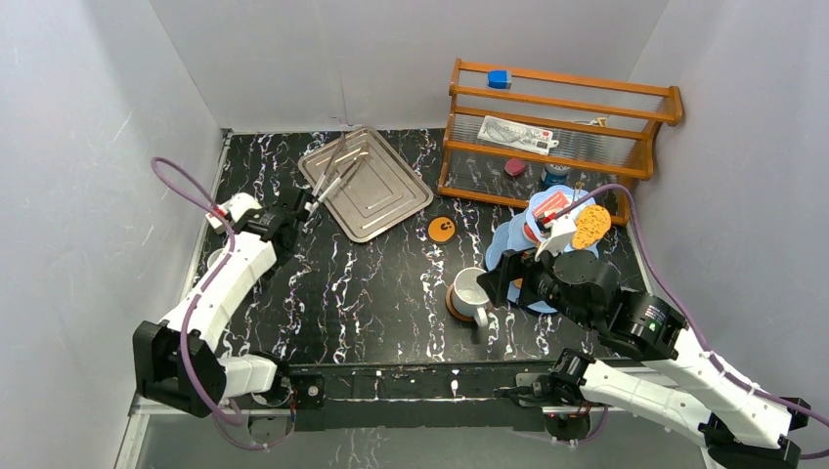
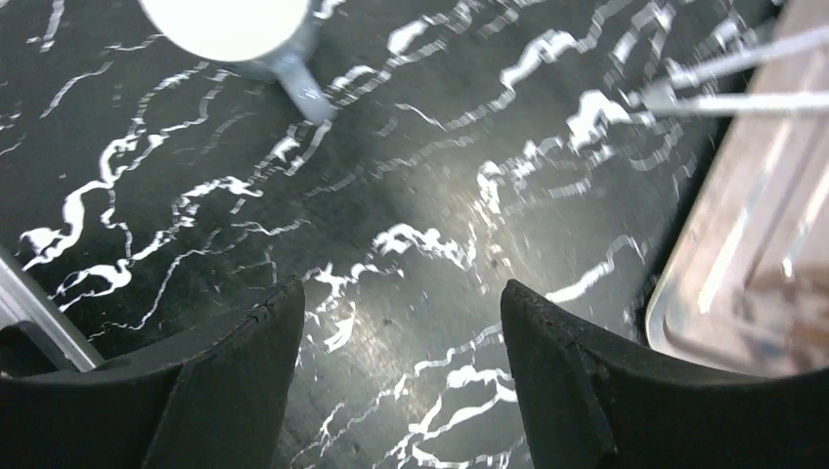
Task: Serve the afternoon tea
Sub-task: Pick up the cup at the center of the board.
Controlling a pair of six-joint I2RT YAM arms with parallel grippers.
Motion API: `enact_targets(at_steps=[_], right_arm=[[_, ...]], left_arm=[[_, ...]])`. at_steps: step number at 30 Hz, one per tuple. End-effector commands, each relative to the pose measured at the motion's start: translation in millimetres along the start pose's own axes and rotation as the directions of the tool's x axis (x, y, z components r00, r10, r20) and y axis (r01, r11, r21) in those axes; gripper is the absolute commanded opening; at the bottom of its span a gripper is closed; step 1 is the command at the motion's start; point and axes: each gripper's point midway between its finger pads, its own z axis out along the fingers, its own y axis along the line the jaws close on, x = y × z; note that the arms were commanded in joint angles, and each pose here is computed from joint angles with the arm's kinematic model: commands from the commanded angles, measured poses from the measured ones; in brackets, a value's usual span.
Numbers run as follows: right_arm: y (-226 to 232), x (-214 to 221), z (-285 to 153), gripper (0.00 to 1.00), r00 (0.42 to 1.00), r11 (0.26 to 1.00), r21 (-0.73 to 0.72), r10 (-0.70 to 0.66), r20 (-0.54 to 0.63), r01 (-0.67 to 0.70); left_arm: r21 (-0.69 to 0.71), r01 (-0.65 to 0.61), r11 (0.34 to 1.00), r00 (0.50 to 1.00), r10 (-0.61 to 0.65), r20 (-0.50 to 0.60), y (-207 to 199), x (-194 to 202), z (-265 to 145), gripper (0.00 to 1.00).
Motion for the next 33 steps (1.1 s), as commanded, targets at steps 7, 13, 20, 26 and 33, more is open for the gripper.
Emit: enact_targets(at_steps=[7, 13, 20, 26, 33], right_arm=[[15, -10, 5, 0.99, 0.999, 0.997, -0.071, 0.011, 0.046, -0.007], [17, -9, 5, 0.99, 0.999, 0.997, -0.08, 0.011, 0.036, -0.008], [15, -11, 3, 0.99, 0.999, 0.998, -0.069, 0.011, 0.048, -0.008], [17, -4, 7, 0.99, 1.0, 0.997, -0.077, 0.012, 0.024, -0.01], [16, -7, 7, 0.99, 0.999, 0.997, -0.073, 0.014, 0.035, -0.011]], left_arm=[[-0.287, 0.235, 0.929, 0.97, -0.205, 0.131, 49, -24, 45, 0.62], [-0.363, 0.239, 0.901, 0.97, -0.204, 0.133, 57, -19, 72, 0.58], [-0.393, 0.212, 0.895, 0.977, -0.182, 0.113, 62, -9, 87, 0.6], [-0.397, 0.202, 0.895, 0.978, -0.162, 0.132, 68, -12, 97, 0.57], [-0.432, 0.194, 0.881, 0.979, -0.148, 0.137, 76, -12, 105, 0.55]])
